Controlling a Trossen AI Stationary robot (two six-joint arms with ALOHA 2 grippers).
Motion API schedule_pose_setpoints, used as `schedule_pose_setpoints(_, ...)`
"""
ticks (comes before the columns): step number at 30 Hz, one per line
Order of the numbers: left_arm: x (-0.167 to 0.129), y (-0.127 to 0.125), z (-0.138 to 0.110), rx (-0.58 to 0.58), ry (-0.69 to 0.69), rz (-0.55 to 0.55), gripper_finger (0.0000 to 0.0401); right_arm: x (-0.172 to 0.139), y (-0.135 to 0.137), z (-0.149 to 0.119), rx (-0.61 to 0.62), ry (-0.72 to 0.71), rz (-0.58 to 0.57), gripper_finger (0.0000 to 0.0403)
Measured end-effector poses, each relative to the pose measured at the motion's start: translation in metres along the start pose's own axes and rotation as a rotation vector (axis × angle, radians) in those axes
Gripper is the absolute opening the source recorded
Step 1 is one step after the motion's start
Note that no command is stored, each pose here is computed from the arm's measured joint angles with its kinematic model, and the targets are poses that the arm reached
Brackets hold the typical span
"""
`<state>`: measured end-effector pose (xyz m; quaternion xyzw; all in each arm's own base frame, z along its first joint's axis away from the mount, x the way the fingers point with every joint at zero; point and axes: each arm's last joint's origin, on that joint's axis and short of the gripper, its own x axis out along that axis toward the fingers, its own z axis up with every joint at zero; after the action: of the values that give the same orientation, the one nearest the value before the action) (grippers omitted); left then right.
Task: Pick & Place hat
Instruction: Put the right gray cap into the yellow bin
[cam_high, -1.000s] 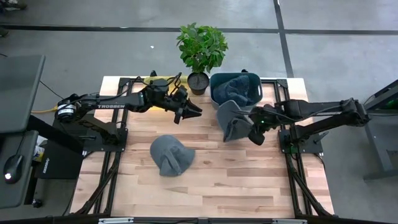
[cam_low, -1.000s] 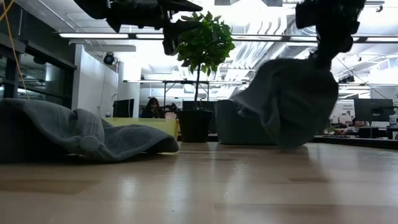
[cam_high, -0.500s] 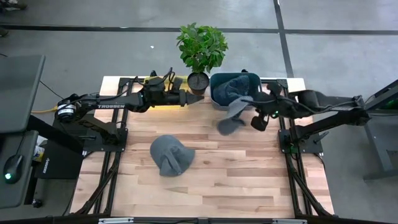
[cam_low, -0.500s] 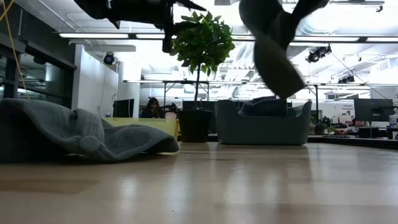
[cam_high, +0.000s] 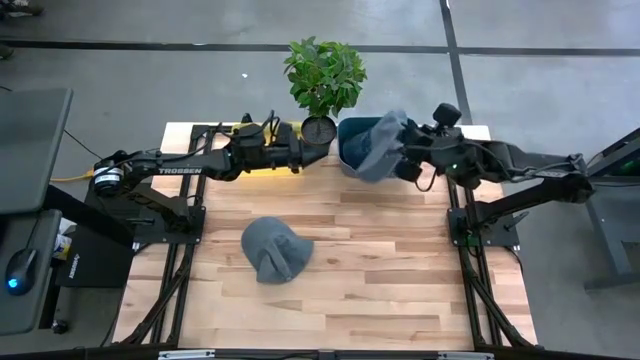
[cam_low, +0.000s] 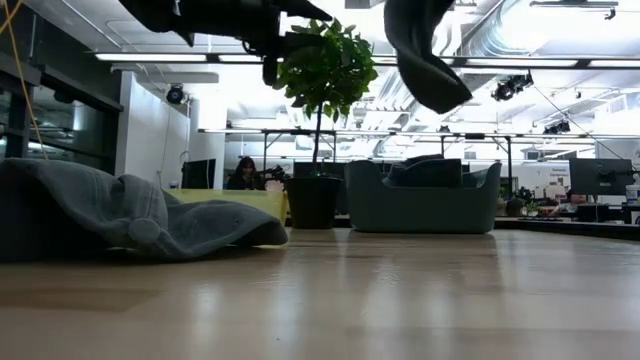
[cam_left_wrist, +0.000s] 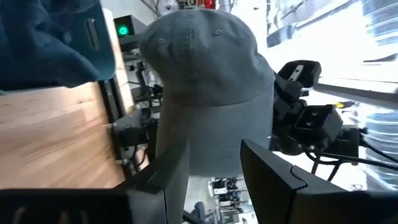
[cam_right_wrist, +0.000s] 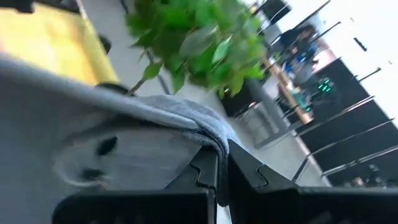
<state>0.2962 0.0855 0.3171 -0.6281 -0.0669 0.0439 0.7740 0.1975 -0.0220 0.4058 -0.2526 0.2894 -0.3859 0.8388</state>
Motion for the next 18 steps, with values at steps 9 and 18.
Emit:
schedule_pose_setpoints(9,0.002,-0.01,-0.002,-0.008,-0.007,-0.115,0.0143,0.011,-0.016,0.018,0.002,-0.134,-0.063,0.0003)
schedule_pose_setpoints(18,0.021,0.001,-0.03,-0.047,-0.035,-0.152,0.0143,0.014,-0.024,0.022,-0.052,-0.173,-0.096,0.0003)
